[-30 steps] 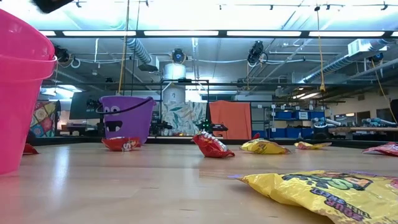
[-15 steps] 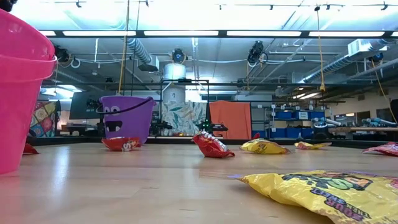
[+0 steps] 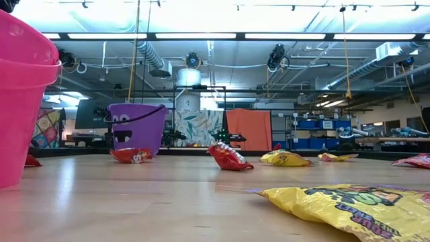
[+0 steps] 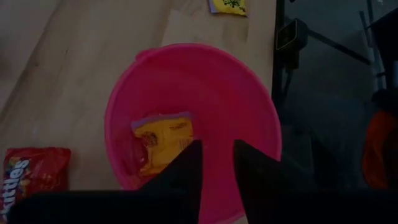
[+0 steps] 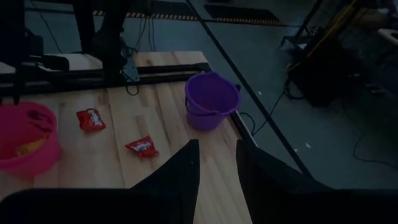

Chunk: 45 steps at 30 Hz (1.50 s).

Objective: Sort candy by brand, put in halloween buckets
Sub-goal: Put the yellow candy into the pink bucket, then put the red candy into the purple bucket

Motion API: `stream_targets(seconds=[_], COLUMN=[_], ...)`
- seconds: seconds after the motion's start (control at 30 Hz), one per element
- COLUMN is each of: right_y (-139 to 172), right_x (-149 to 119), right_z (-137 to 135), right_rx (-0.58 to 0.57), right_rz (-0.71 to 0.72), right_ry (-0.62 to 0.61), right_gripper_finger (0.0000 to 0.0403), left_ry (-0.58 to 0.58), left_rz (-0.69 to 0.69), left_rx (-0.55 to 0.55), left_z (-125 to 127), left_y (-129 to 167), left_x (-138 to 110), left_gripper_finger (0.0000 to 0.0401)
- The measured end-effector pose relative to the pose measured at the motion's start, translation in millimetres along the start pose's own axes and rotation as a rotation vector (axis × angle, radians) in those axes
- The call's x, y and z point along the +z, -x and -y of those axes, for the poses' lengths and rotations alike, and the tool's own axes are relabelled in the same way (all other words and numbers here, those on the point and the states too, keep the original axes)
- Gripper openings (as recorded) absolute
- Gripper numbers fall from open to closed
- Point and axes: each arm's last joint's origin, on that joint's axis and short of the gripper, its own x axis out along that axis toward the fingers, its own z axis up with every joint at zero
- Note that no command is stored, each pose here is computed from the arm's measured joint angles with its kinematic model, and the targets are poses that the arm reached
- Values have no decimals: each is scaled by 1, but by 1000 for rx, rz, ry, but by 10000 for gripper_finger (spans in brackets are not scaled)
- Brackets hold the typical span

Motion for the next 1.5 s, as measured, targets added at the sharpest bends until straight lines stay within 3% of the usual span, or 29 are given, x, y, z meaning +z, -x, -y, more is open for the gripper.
stream_targets(seconds=[0.47, 0.63, 0.87, 1.2, 1.37, 1.5], right_y=[0, 0, 1, -10, -18, -23], right_x=[0, 0, -1, 6, 8, 8], right_z=[0, -1, -3, 13, 32, 41], right_rx=[1, 68, 77, -22, -47, 15], right_rz=[0, -17, -16, 18, 4, -14], right_ry=[-11, -45, -47, 17, -61, -197], right_gripper_finger=[118, 118, 118, 118, 118, 118], left_ry=[-14, -67, -82, -184, -183, -174], left_rz=[-21, -68, -138, -88, -63, -69], left_rx=[50, 171, 340, 534, 531, 545], left_z=[-4, -14, -32, -51, -64, -74], left_y=[10, 30, 52, 63, 67, 68], left_x=[4, 10, 15, 16, 21, 25], left_gripper_finger=[104, 104, 104, 104, 104, 104])
